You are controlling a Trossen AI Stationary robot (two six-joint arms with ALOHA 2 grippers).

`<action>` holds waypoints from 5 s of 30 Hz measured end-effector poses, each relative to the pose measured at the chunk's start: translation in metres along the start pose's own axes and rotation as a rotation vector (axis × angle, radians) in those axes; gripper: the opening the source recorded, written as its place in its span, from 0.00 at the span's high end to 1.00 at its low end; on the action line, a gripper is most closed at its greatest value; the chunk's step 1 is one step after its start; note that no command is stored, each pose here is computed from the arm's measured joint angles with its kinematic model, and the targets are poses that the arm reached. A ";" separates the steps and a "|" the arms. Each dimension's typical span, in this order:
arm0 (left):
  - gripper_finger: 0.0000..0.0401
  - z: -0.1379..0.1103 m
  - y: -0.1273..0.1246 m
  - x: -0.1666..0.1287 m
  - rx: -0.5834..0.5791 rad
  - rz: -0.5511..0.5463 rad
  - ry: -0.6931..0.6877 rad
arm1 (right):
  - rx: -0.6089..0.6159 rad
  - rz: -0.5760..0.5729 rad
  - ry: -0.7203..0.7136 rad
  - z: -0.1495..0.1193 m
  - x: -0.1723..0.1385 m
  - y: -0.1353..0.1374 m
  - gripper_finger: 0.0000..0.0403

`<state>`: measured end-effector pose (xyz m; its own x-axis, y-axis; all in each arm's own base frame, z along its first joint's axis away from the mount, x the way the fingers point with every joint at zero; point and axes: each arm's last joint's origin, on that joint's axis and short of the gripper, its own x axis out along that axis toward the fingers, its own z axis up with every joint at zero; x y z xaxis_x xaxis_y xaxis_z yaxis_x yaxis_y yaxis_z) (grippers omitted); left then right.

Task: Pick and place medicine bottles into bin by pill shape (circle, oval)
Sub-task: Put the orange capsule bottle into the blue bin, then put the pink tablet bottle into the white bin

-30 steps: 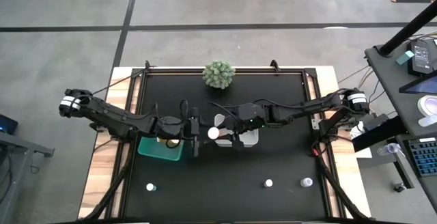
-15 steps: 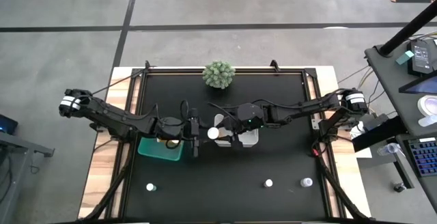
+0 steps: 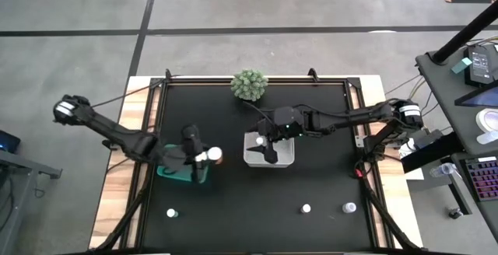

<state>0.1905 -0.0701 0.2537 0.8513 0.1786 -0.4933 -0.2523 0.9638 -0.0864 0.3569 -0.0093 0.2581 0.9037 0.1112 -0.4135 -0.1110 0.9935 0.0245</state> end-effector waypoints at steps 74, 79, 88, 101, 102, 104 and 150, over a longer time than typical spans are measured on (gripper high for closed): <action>0.46 -0.100 -0.011 -0.018 -0.081 0.075 0.255 | 0.133 -0.018 -0.051 0.004 -0.001 -0.008 0.22; 0.41 -0.099 -0.011 -0.020 -0.092 0.056 0.267 | 0.143 -0.018 -0.055 0.005 -0.001 -0.008 0.22; 0.29 -0.091 -0.014 -0.023 -0.044 0.028 0.277 | 0.166 -0.018 -0.046 0.004 -0.001 -0.008 0.22; 0.29 -0.047 -0.023 -0.037 -0.011 0.000 0.232 | 0.254 -0.030 0.160 -0.005 -0.007 -0.006 0.22; 0.29 -0.042 -0.025 -0.037 0.003 -0.009 0.216 | 0.283 -0.033 0.206 -0.004 -0.009 -0.006 0.22; 0.29 -0.030 -0.027 -0.038 0.048 -0.029 0.175 | 0.341 -0.043 0.296 -0.001 -0.013 -0.003 0.22; 0.29 0.048 -0.010 -0.001 0.668 0.061 -0.268 | 1.365 -0.649 0.938 -0.062 -0.061 0.219 0.24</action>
<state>0.2144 -0.0705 0.2964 0.9500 0.1960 -0.2432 -0.0412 0.8505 0.5243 0.2521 0.1995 0.2321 0.0881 0.1662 -0.9822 0.9639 0.2345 0.1262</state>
